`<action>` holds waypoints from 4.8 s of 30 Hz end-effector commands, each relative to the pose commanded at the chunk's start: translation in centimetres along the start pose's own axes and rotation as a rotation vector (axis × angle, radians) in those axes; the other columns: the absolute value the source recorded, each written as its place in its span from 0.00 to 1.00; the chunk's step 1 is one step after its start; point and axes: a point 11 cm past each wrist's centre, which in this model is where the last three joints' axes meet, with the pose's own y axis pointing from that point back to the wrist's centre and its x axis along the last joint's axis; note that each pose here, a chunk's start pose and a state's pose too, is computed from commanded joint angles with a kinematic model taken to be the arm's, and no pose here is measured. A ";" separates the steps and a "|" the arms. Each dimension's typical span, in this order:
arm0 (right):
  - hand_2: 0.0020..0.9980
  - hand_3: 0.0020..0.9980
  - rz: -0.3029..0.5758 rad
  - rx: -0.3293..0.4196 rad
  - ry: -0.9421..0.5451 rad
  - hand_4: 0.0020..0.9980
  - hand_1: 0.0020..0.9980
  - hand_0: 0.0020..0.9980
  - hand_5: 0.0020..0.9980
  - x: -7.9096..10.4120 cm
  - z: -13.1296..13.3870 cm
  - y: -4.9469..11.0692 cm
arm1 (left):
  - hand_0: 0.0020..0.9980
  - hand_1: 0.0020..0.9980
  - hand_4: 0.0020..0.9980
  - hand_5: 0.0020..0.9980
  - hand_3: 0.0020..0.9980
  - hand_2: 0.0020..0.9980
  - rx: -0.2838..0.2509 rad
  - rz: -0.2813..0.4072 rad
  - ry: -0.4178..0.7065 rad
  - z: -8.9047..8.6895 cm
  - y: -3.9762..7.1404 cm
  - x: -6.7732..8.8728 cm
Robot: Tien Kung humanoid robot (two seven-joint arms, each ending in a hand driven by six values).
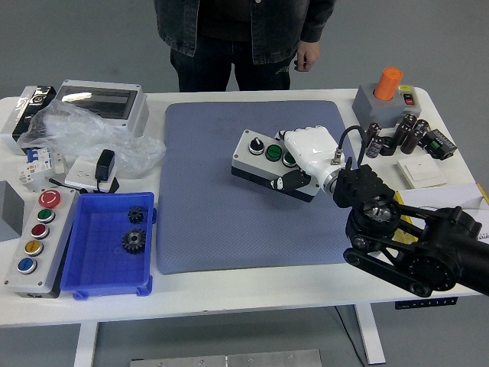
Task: Pick up the button,place it on the desk,press the button,press the button
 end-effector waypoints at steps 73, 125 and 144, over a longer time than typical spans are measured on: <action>0.65 0.65 -0.144 0.248 0.209 0.76 0.66 0.64 0.19 -3.4 0.0 -1.1 | 0.68 0.71 0.62 0.39 0.65 0.65 -0.043 0.036 -0.003 0.8 0.1 0.4; 0.89 1.00 -0.100 0.231 0.077 1.00 0.80 0.84 0.63 3.5 1.4 1.0 | 0.67 0.71 0.59 0.38 0.63 0.62 -0.056 -0.015 -0.026 0.8 0.1 -0.5; 0.54 0.91 0.068 0.058 0.073 0.77 0.65 0.72 0.43 8.2 3.0 6.0 | 0.67 0.71 0.57 0.37 0.63 0.63 -0.056 -0.003 -0.023 0.7 0.0 -0.3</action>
